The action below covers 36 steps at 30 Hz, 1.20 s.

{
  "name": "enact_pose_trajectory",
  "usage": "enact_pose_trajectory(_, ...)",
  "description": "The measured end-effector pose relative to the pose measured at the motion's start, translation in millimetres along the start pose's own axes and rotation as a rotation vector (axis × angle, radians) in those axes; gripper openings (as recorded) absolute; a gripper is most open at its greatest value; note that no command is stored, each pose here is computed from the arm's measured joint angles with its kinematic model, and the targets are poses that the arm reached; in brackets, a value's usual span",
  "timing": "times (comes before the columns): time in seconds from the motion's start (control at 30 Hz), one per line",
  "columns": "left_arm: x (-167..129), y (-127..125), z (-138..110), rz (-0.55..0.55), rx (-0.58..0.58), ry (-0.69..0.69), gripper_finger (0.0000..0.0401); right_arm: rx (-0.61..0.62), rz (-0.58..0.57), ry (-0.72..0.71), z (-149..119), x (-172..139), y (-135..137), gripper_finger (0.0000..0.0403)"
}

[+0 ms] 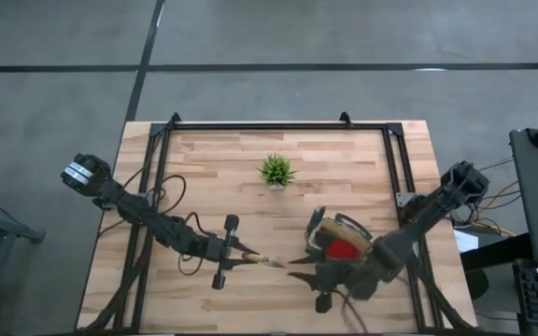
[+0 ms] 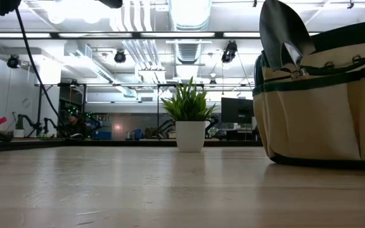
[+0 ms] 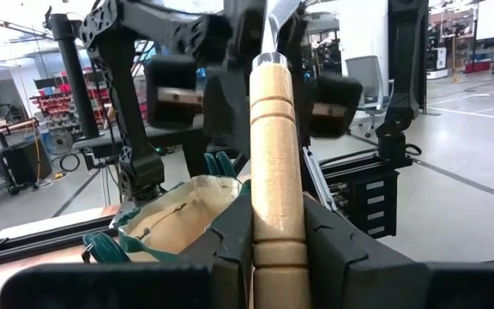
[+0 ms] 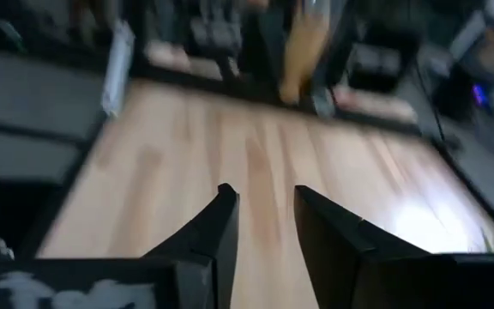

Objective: Pick & Place Garden tools in Gardening bag
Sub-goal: Put the brown trowel into the green gardening bag

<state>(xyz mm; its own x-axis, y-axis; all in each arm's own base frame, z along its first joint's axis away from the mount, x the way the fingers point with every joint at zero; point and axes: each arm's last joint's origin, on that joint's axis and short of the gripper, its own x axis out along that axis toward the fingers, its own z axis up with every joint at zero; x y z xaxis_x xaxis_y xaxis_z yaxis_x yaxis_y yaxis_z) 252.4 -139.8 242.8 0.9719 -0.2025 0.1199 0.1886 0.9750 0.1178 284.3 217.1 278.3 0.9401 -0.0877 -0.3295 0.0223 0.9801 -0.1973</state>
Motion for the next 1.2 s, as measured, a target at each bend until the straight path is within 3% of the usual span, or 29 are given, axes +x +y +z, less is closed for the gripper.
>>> enact_pose_trajectory(0.27, 0, 0, -1, -0.015, 0.004, -0.001, 0.0069, 0.001, -0.044, -0.253, -6, -7, -26, 0.0086)
enact_pose_trajectory(0.4, 0, 0, 0, -0.015, 0.005, -0.001, 0.0069, 0.042, 0.042, -0.395, -6, -2, -33, 0.0091)
enact_pose_trajectory(0.63, 0, 0, 0, -0.014, 0.002, -0.008, 0.0069, 0.012, 0.049, -0.388, -7, 7, -35, 0.0145)
enact_pose_trajectory(0.9, 0, 0, 0, -0.014, 0.002, -0.009, 0.0069, -0.021, 0.034, -0.439, 17, 12, -29, 0.0226)
enact_pose_trajectory(1.07, 0, 0, 1, -0.014, 0.001, -0.011, 0.0069, -0.049, 0.042, -0.453, 26, 23, -23, 0.0243)
enact_pose_trajectory(1.2, -1, 0, 0, -0.014, 0.001, -0.010, 0.0069, -0.101, 0.032, -0.441, 27, 35, -15, 0.0232)
